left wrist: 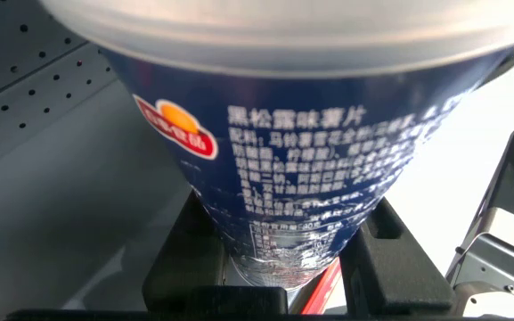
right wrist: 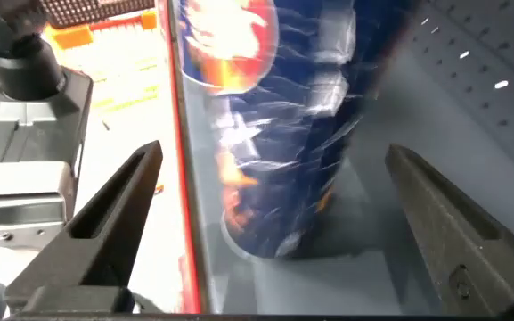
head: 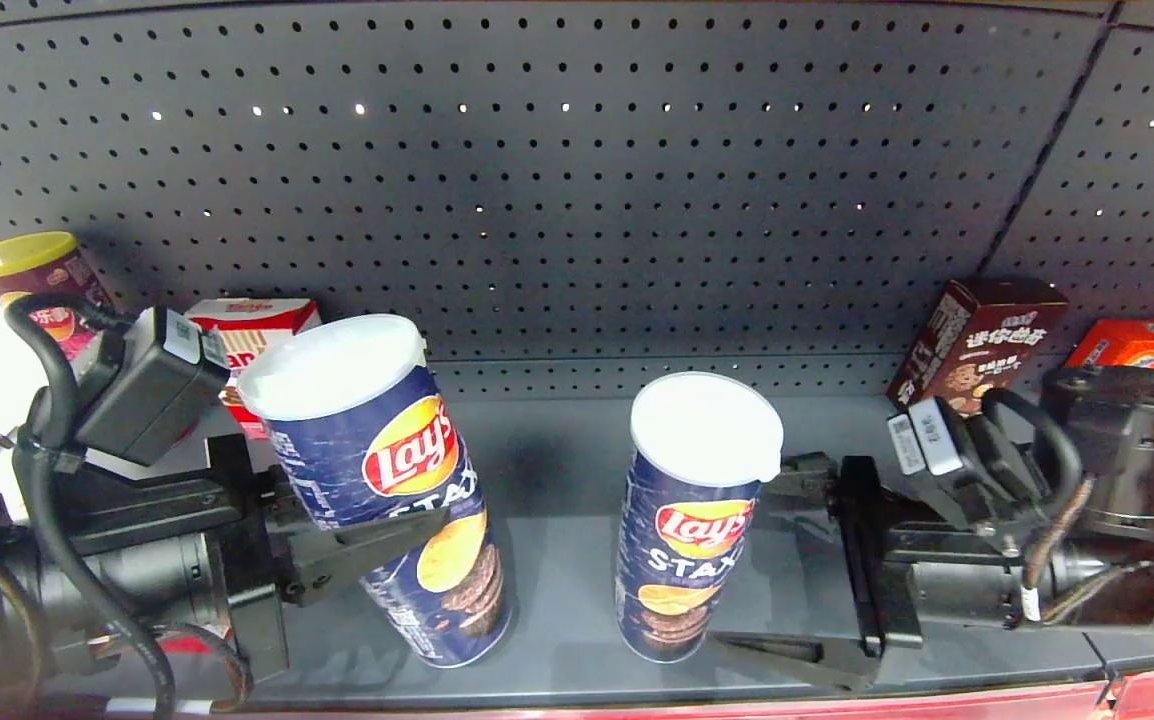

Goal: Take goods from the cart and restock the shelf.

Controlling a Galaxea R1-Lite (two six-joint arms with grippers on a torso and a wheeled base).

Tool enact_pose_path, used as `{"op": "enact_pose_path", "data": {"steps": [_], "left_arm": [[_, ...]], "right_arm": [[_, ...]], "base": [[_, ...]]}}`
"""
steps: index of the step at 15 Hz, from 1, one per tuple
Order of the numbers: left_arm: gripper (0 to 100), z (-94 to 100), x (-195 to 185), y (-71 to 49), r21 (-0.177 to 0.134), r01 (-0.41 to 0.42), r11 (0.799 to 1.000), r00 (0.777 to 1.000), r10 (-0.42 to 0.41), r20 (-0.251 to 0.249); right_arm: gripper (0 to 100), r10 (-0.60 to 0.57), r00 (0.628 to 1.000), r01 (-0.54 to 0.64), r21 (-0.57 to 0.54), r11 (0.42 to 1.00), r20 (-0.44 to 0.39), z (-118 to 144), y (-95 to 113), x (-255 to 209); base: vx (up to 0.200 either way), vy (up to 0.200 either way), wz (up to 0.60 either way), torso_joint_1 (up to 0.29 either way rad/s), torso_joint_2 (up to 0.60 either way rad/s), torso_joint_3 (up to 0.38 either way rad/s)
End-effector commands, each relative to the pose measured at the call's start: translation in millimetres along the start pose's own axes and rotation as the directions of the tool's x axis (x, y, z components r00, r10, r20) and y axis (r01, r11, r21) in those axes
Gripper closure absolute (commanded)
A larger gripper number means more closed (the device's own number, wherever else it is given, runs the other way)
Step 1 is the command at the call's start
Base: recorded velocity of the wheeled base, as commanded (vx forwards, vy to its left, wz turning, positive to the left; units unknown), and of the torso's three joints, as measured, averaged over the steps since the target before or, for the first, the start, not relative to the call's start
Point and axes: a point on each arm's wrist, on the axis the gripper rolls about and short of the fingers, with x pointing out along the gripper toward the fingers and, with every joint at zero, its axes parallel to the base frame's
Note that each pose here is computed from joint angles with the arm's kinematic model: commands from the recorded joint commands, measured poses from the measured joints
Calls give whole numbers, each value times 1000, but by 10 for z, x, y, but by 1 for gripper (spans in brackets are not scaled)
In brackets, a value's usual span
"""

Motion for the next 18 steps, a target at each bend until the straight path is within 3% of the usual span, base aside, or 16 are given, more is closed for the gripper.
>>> {"op": "enact_pose_path", "data": {"steps": [1,4,5,7,10,12,16,18], "left_arm": [[100,5,0,-6,2,3,1000,1000,-3,2],[100,6,-4,-7,2,3,1000,1000,-3,2],[100,3,-4,-8,2,3,1000,1000,-3,2],[100,-2,-4,-8,1,1,1000,1000,-1,1],[100,3,-7,-9,2,1,1000,1000,-1,2],[100,1,-11,-11,2,1,1000,1000,-1,2],[100,12,-49,-29,7,0,1000,1000,0,13],[100,5,-44,-30,6,0,1000,1000,0,10]], "right_arm": [[0,-37,998,39,-50,998,55,185,204,-335],[0,-116,991,120,-72,990,65,301,402,-609],[0,-207,975,213,-82,974,76,387,441,-724],[0,-370,923,376,-47,925,102,508,497,-878],[0,-506,851,516,-46,856,139,583,676,-1087],[0,-540,831,549,-36,835,133,491,844,-1195],[0,-619,784,620,-15,784,41,175,1190,-1465],[0,-682,732,682,-18,732,-6,-84,1345,-1590]], "base": [[0,0,0,0,0,0],[0,0,0,0,0,0],[0,0,0,0,0,0],[0,0,0,0,0,0],[0,0,0,0,0,0],[0,0,0,0,0,0],[0,0,0,0,0,0],[0,0,0,0,0,0]]}}
